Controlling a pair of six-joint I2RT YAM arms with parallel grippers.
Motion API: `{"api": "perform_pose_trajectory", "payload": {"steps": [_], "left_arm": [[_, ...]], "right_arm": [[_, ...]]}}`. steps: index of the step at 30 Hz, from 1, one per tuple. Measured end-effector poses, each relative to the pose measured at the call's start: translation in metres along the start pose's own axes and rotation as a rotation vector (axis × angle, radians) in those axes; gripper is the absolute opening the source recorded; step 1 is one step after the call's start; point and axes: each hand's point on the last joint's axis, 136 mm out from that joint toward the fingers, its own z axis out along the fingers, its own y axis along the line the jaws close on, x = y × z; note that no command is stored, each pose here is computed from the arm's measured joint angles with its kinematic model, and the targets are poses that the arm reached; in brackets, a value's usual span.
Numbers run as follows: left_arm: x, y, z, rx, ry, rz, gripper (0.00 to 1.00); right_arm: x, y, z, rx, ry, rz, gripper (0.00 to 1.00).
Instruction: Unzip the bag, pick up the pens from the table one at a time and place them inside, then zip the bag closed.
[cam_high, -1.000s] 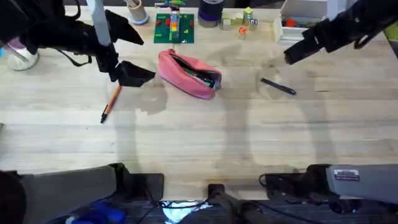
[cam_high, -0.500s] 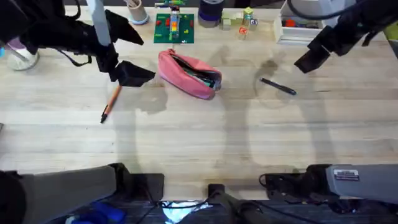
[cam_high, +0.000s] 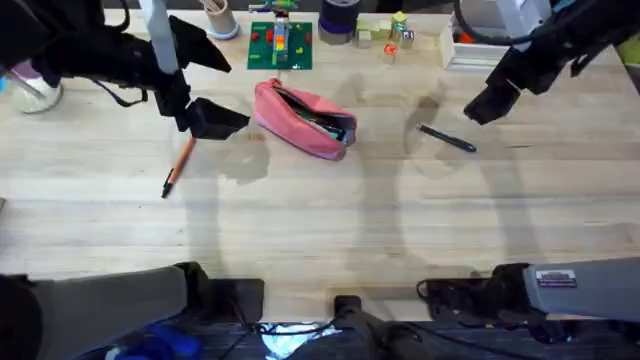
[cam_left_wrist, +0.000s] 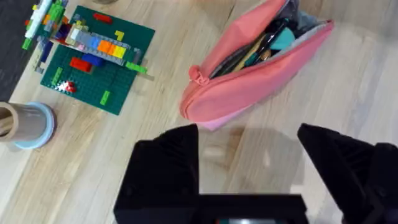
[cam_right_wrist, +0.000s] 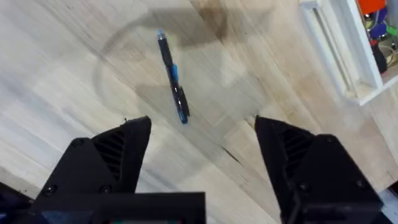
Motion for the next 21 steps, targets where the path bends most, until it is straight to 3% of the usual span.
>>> {"api": "perform_pose_trajectory", "payload": {"steps": [12,21], "left_arm": [[0.0,0.0,0.0,0.0,0.0,0.0,0.993],[0.0,0.0,0.0,0.0,0.0,0.0,0.993]], "right_arm": [[-0.003,0.003,0.003,-0.026,-0.015,-0.02,0.997],[-0.008,0.016,0.041,-0.171,-0.007,-0.023,0.996]]}}
